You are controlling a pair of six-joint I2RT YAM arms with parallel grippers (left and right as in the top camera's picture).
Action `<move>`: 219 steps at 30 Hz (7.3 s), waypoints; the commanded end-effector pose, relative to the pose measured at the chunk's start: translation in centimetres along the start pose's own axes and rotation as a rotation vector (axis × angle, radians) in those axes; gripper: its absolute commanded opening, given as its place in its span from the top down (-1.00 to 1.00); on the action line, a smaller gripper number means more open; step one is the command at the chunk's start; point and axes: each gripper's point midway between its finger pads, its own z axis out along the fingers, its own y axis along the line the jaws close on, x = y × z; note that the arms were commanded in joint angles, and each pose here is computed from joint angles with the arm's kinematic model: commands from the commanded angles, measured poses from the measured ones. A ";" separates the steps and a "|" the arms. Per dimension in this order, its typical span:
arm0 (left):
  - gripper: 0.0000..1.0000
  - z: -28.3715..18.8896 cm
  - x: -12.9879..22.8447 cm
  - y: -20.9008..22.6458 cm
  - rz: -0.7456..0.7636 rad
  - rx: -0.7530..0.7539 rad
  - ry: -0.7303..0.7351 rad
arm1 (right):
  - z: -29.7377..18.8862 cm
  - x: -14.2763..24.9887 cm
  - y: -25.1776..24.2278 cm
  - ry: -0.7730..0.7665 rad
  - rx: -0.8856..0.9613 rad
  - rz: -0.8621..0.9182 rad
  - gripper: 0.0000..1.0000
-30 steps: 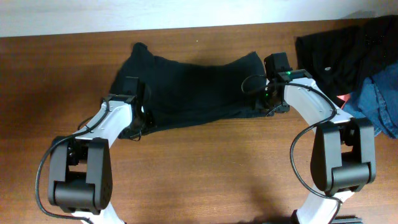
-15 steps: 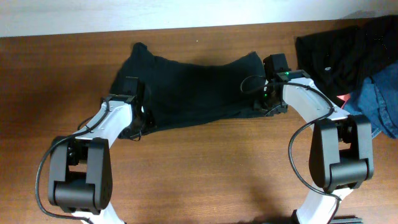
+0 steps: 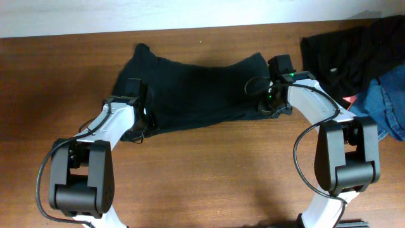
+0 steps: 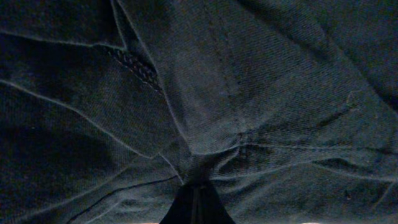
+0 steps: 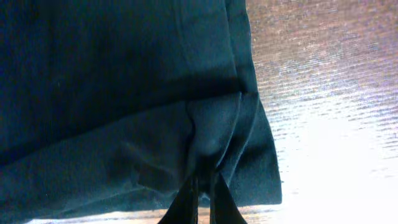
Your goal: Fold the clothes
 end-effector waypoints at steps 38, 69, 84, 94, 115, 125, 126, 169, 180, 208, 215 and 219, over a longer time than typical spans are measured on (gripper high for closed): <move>0.98 0.7 0.5 0.5 0.018 -0.029 0.020 | 0.4 -0.3 0.1 -0.010 0.008 -0.007 -0.21; 0.99 0.7 0.5 0.5 0.018 -0.029 0.019 | 1.1 -0.2 0.0 0.013 0.013 -0.016 0.92; 0.98 0.7 0.5 0.5 0.018 -0.029 0.019 | -1.7 -3.3 1.2 -0.066 -0.016 -0.034 0.92; 0.98 0.7 0.5 0.5 0.019 -0.029 0.019 | -1.9 -4.6 2.0 -0.119 -0.049 -0.036 0.92; 0.99 0.7 0.8 0.6 0.018 -0.035 0.033 | -1.1 -1.1 2.5 0.022 -0.067 -0.200 -0.39; 0.99 0.7 0.8 0.6 0.018 -0.035 0.033 | -0.7 -1.0 3.9 -0.002 -0.070 -0.252 -0.26; 0.98 0.7 0.8 0.6 0.018 -0.035 0.033 | -0.5 -0.9 3.9 -0.002 -0.064 -0.255 -0.25; 0.98 0.7 0.7 0.6 0.018 -0.033 0.029 | 2.8 0.5 2.9 0.056 -0.020 -0.255 0.89; 0.98 0.7 0.7 0.6 0.018 -0.034 0.029 | 0.4 -1.8 3.9 0.017 -0.030 -0.256 0.92; 0.98 0.7 0.6 0.6 0.018 -0.032 0.025 | -1.1 -7.9 5.6 -0.207 -0.045 -0.258 -0.11; 0.98 0.7 0.7 0.6 0.019 -0.033 0.027 | -1.5 -8.1 5.6 -0.208 -0.044 -0.280 -0.41; 0.98 0.7 0.7 0.6 0.019 -0.033 0.028 | -4.2 -6.3 5.1 -0.139 -0.035 -0.277 -0.05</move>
